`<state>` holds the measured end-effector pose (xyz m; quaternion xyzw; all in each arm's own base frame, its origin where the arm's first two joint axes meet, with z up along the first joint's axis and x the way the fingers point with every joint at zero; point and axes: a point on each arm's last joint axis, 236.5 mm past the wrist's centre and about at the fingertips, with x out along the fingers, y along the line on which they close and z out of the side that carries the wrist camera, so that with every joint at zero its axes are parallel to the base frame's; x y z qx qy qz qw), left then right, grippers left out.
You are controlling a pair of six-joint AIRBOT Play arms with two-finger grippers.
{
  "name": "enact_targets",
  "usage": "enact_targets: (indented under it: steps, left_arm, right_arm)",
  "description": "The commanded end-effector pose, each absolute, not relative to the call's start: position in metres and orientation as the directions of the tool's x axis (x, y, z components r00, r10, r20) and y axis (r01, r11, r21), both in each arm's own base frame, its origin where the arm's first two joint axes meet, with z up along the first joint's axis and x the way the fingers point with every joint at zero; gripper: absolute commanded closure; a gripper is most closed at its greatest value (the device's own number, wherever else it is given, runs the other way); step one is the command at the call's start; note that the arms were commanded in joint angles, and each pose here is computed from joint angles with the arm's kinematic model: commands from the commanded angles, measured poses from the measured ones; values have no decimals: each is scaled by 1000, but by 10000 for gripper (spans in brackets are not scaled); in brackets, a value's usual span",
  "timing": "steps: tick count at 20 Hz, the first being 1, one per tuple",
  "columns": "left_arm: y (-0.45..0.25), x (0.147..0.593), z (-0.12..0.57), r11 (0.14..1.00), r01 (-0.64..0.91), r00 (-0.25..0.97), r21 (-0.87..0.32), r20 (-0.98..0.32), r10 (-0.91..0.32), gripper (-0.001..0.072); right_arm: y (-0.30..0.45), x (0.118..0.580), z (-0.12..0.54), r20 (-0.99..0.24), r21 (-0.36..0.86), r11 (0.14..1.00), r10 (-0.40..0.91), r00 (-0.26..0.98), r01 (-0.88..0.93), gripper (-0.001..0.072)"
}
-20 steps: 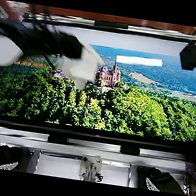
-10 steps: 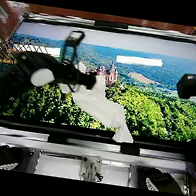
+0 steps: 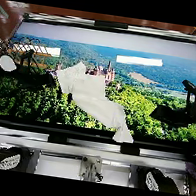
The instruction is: Fold the shirts.
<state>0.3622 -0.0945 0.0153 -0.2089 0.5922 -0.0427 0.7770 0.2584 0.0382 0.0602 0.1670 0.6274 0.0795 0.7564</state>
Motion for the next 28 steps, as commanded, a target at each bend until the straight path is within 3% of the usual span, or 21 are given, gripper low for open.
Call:
enact_targets:
  steps: [1,4,7,11,14,15,16,17,18,22,25,26,27,28]
  left_arm:
    - [-77,379,-32,833,-321,344,-452,-875,-342,-12]
    - [-99,401,-66,791,-351,350,-501,-854,-385,-8]
    - [-121,428,-83,719,-368,405,-590,-798,-447,-6]
    - [-138,455,-85,702,-321,431,-636,-758,-489,-4]
    - [-144,473,-77,705,-292,457,-647,-742,-491,7]
    - [-146,476,-74,705,-285,459,-650,-738,-495,93]
    - [-146,478,-72,704,-280,461,-653,-735,-498,296]
    - [-148,479,-68,704,-272,458,-656,-732,-505,573]
    - [-150,479,-65,709,-254,452,-658,-728,-515,668]
    - [-162,476,-36,753,-62,400,-655,-708,-582,669]
    - [-163,483,-5,753,3,430,-658,-679,-595,669]
    - [-164,486,11,758,47,453,-651,-662,-597,669]
    - [-164,489,29,759,78,474,-647,-646,-599,670]
    - [-162,491,52,762,115,500,-638,-625,-599,670]
  right_arm:
    - [48,261,44,-884,448,882,414,218,146,85]
    - [45,267,27,-883,448,872,398,246,196,85]
    - [52,262,10,-878,476,846,438,195,241,85]
    - [63,269,-6,-857,515,811,495,144,276,85]
    - [83,264,-23,-864,501,840,500,60,210,85]
    - [91,264,-28,-866,496,848,497,42,187,84]
    - [99,265,-34,-870,489,857,492,27,162,84]
    - [107,265,-39,-872,486,862,489,15,142,84]
    - [116,265,-45,-874,482,867,486,-2,122,84]
    - [156,244,-74,-875,467,884,464,-140,9,84]
    - [177,232,-92,-882,447,892,429,-193,-60,102]
    - [182,231,-94,-884,446,892,425,-194,-77,416]
    - [185,232,-92,-886,444,893,425,-188,-76,639]
    - [186,238,-87,-886,448,890,430,-173,-83,647]
